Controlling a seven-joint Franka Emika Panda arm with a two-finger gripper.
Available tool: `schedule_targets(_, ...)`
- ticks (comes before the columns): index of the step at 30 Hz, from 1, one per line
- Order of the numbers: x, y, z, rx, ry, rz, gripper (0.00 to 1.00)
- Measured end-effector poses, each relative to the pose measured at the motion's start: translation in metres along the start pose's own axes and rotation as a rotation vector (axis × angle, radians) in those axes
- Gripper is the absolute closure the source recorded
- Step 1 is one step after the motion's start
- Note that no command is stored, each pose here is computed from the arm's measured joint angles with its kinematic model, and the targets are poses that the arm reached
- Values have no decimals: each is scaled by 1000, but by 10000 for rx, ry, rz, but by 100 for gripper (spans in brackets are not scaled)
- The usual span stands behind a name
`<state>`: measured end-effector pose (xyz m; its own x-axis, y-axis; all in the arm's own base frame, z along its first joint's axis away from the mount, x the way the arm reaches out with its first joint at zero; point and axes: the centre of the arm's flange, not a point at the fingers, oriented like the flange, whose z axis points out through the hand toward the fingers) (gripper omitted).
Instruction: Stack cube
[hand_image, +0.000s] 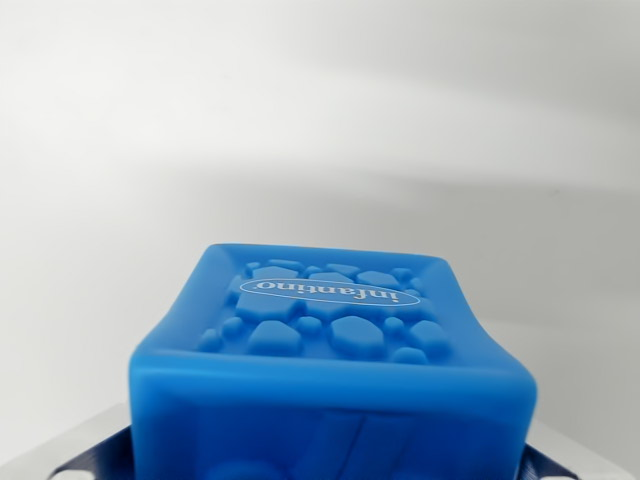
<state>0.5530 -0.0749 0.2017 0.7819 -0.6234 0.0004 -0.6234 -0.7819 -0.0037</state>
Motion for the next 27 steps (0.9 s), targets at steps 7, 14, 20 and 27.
schedule_targets(7, -8, -13, -2, 3, 3, 287, 100)
schedule_targets(14, -14, -24, -4, 1, -3, 547, 100)
schedule_targets(20, -20, -35, -6, 1, -7, 780, 100)
schedule_targets(27, -27, -47, -8, 2, -8, 1041, 100)
